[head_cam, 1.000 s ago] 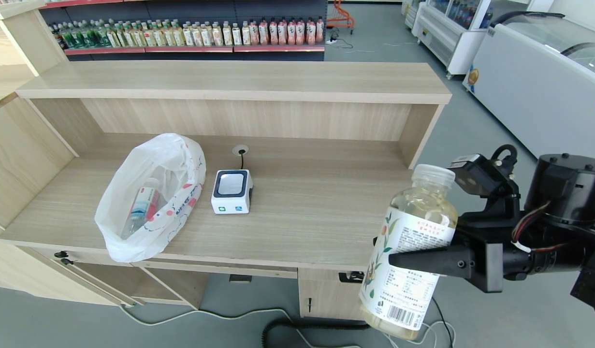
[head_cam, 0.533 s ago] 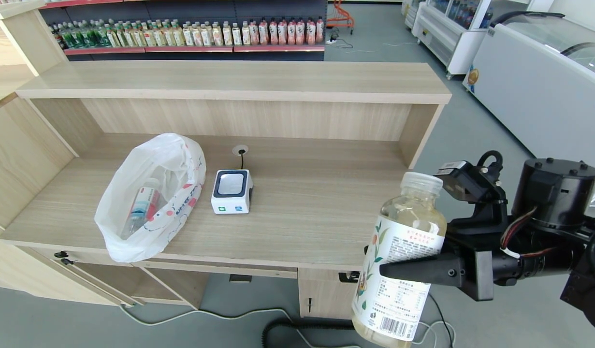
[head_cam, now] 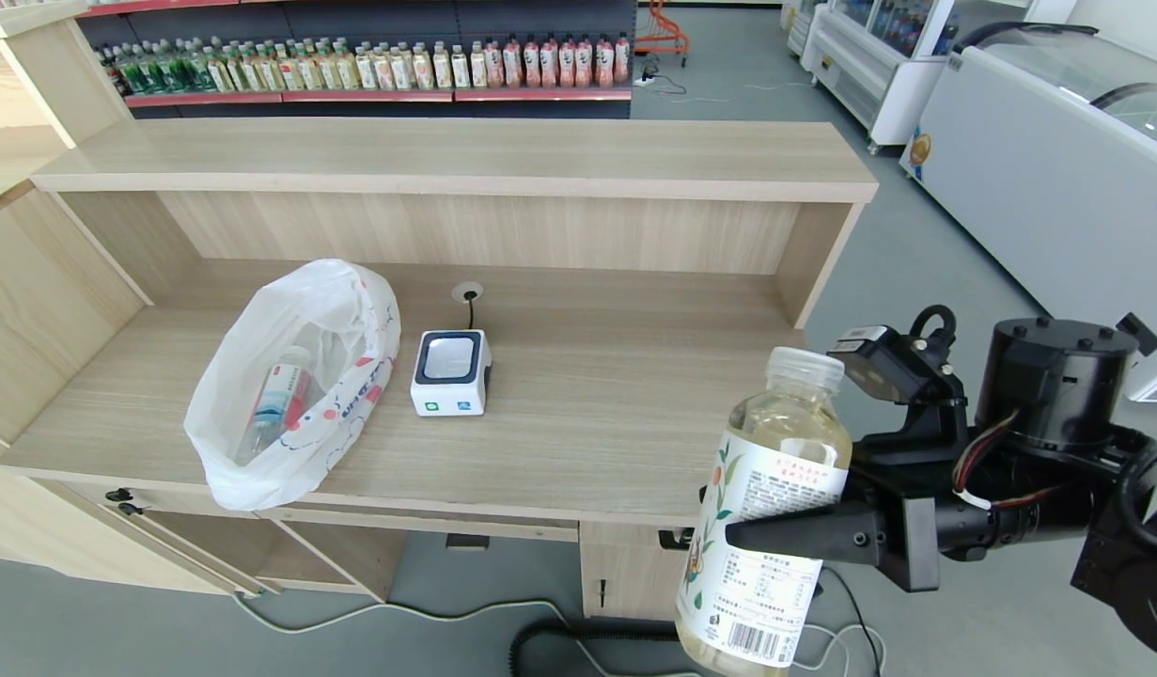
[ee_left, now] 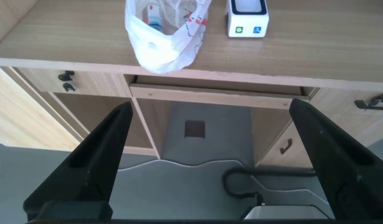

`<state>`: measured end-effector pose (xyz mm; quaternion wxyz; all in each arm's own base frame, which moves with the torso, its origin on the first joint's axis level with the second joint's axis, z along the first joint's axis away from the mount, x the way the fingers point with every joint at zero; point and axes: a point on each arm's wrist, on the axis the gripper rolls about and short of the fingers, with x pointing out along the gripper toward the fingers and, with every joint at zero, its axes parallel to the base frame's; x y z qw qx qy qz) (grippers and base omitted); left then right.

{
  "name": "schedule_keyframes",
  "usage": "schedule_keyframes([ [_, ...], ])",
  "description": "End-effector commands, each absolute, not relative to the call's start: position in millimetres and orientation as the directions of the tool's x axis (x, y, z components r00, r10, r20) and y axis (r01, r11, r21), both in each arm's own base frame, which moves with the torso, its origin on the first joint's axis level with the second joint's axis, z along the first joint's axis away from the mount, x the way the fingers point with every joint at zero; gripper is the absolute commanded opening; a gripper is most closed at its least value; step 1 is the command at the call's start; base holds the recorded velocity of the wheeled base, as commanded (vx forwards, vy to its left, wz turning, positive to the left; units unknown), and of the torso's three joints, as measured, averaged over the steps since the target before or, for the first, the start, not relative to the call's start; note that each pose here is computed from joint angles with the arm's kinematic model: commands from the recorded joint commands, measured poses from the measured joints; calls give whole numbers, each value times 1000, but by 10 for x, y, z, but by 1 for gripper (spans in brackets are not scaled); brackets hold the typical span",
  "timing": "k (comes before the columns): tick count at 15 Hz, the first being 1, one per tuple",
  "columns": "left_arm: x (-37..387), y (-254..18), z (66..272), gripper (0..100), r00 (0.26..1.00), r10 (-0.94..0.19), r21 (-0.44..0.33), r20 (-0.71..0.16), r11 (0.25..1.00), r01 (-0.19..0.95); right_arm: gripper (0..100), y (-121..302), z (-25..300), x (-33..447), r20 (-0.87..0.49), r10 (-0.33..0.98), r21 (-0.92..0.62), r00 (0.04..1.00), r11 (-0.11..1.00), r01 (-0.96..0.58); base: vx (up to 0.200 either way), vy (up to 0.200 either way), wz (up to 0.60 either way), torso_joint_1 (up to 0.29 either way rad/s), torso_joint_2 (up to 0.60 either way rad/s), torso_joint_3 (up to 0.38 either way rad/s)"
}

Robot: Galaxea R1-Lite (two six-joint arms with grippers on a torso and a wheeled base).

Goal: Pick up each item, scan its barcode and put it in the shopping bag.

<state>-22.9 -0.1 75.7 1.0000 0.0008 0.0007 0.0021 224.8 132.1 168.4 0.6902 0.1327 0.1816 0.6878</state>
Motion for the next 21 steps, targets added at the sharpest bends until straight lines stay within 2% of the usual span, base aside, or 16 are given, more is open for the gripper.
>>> schedule_keyframes([
  [1,-229,-1,756,100,1000,5,2,-2,1000,-5,0,1328,1669,2257,-70,997,439,-14,18,-899,0,0,0,0,0,0],
  [8,-229,-1,756,100,1000,5,2,-2,1000,-5,0,1303,1722,2236,-63,998,409,5,31,-912,0,0,0,0,0,0],
  [9,-229,-1,756,100,1000,5,2,-2,1000,-5,0,1284,1761,2253,-61,997,359,53,72,-931,0,0,0,0,0,0],
  [10,-229,-1,756,100,1000,5,2,-2,1000,-5,0,1248,1814,2312,-59,986,260,156,166,-951,0,0,0,0,0,0],
  [11,-229,-1,756,100,1000,5,2,-2,1000,-5,0,1196,1899,2398,-48,951,130,306,310,-942,0,0,0,0,0,0],
  [12,-229,-1,756,100,1000,5,2,-2,1000,-5,0,1104,1986,2501,-28,890,38,455,455,-889,0,0,0,0,0,0],
  [14,-229,-1,756,100,1000,5,2,-2,1000,-5,0,828,2172,2713,24,749,-148,662,658,-739,0,0,0,0,0,0],
  [16,-229,-1,756,100,1000,5,2,-2,1000,-5,0,550,2226,2871,43,647,-407,761,707,-578,0,0,0,0,0,0],
  [21,-229,-1,756,100,1000,5,2,-2,1000,-5,0,491,2298,2831,71,601,-613,796,656,-441,0,0,0,0,0,0],
])
